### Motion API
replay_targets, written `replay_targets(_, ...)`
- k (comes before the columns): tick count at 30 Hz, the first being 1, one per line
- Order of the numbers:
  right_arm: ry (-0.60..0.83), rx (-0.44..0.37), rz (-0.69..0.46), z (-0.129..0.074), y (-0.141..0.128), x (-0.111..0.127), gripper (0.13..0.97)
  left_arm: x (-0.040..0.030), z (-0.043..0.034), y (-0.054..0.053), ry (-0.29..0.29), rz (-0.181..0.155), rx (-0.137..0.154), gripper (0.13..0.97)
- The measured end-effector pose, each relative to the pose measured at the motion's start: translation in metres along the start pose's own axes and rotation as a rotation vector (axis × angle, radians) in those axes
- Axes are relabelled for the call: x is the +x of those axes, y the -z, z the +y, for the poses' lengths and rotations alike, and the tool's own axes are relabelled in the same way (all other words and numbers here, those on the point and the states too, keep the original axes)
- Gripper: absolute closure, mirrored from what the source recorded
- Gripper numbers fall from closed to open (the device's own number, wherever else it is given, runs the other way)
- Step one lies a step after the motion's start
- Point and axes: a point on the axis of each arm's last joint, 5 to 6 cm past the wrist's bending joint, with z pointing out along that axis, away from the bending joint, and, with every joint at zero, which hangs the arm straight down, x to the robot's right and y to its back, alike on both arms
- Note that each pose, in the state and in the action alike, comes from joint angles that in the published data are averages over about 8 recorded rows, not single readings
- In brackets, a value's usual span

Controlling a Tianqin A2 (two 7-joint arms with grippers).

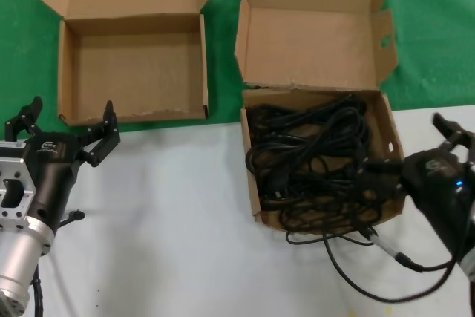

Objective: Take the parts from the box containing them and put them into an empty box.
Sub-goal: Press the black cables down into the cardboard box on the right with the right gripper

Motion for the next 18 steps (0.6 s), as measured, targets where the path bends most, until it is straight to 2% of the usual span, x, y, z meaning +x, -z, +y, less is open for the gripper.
replay_targets(5,0.22,0.047,-0.153,-0.022,0.009,0.002,0.13,0.0,0.0,0.0,0.0,0.0,0.0,0.388)
replay_targets(9,0.459,0.086,-0.295,-0.041,0.009,0.008,0.13,0.0,0.0,0.0,0.0,0.0,0.0,0.388)
replay_targets(17,0.972,0.139,-0.561,-0.074,-0.013,0.024,0.13,0.0,0.0,0.0,0.0,0.0,0.0,0.599)
replay_targets(18,1.028,0.141,-0.592,-0.078,-0.016,0.025,0.13,0.0,0.0,0.0,0.0,0.0,0.0,0.599)
